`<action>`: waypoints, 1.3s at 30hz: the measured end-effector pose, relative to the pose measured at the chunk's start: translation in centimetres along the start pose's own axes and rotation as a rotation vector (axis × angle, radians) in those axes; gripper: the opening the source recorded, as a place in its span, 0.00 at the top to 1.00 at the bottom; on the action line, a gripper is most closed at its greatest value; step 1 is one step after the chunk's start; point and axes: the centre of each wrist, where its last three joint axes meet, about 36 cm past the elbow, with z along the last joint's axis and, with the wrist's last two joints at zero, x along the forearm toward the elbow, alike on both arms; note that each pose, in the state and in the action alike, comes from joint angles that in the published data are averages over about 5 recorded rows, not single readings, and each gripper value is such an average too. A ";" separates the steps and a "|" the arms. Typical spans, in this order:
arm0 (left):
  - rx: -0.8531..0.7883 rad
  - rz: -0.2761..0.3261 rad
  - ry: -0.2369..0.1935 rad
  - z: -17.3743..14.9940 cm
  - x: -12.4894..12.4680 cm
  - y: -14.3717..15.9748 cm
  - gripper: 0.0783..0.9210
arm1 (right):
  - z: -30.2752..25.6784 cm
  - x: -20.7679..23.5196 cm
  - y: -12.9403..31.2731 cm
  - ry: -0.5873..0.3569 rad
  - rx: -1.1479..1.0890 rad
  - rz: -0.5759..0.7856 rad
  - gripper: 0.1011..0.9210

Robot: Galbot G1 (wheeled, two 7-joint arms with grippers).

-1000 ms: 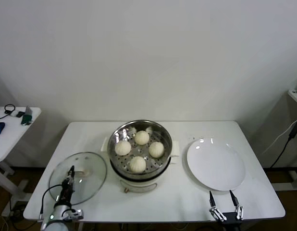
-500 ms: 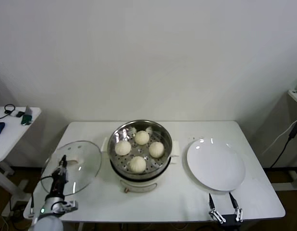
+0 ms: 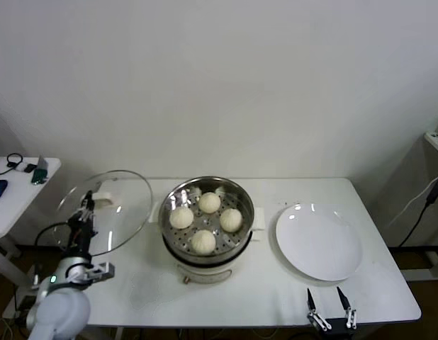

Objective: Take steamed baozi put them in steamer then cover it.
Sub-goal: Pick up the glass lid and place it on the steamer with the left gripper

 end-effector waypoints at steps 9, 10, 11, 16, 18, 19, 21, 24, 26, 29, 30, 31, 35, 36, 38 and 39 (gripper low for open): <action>0.026 0.031 -0.040 -6.4 0.5 2.3 0.93 | 0.5 -0.4 0.6 -0.005 -0.004 -0.011 0.12; 0.027 0.037 -0.045 -7.2 0.6 2.3 0.93 | 0.6 -0.5 0.7 -0.006 -0.005 -0.012 0.12; 0.028 0.041 -0.051 -8.0 0.7 2.3 0.93 | 0.7 -0.5 0.7 -0.007 -0.006 -0.013 0.12; 0.032 0.054 -0.087 -12.4 1.2 1.9 0.93 | 1.2 -0.9 1.0 -0.014 -0.013 -0.021 0.12; 0.032 0.058 -0.100 -14.2 1.4 1.5 0.93 | 1.4 -1.0 1.1 -0.015 -0.016 -0.022 0.12; 0.032 0.060 -0.107 -15.1 1.5 1.3 0.93 | 1.5 -1.0 1.1 -0.015 -0.017 -0.022 0.12; 0.032 0.067 -0.119 -16.8 1.8 0.9 0.93 | 1.6 -1.0 0.9 -0.017 -0.019 -0.021 0.12; 0.029 0.078 -0.135 -19.2 2.4 0.2 0.93 | 1.8 -1.1 0.7 -0.020 -0.020 -0.017 0.12; 0.025 0.083 -0.142 -20.6 2.7 -0.2 0.93 | 1.8 -1.1 0.5 -0.021 -0.021 -0.014 0.12; 0.018 0.088 -0.149 -22.5 3.1 -0.8 0.93 | 2.0 -1.0 0.3 -0.021 -0.023 -0.012 0.12; 0.015 0.089 -0.150 -23.1 3.2 -1.0 0.93 | 2.0 -1.0 0.2 -0.021 -0.023 -0.011 0.12; 0.013 0.089 -0.151 -23.6 3.3 -1.1 0.93 | 2.1 -0.9 0.1 -0.021 -0.022 -0.011 0.12; 0.003 0.093 -0.154 -25.2 3.5 -1.7 0.93 | 2.2 -0.9 0.0 -0.022 -0.023 -0.010 0.12; 0.000 0.094 -0.155 -25.5 3.5 -1.9 0.93 | 2.3 -0.9 -0.1 -0.022 -0.023 -0.010 0.12; -0.006 0.095 -0.155 -26.0 3.5 -2.1 0.93 | 2.3 -0.9 -0.1 -0.023 -0.024 -0.009 0.12; -0.010 0.096 -0.154 -26.2 3.5 -2.2 0.93 | 2.4 -0.9 -0.1 -0.023 -0.024 -0.009 0.12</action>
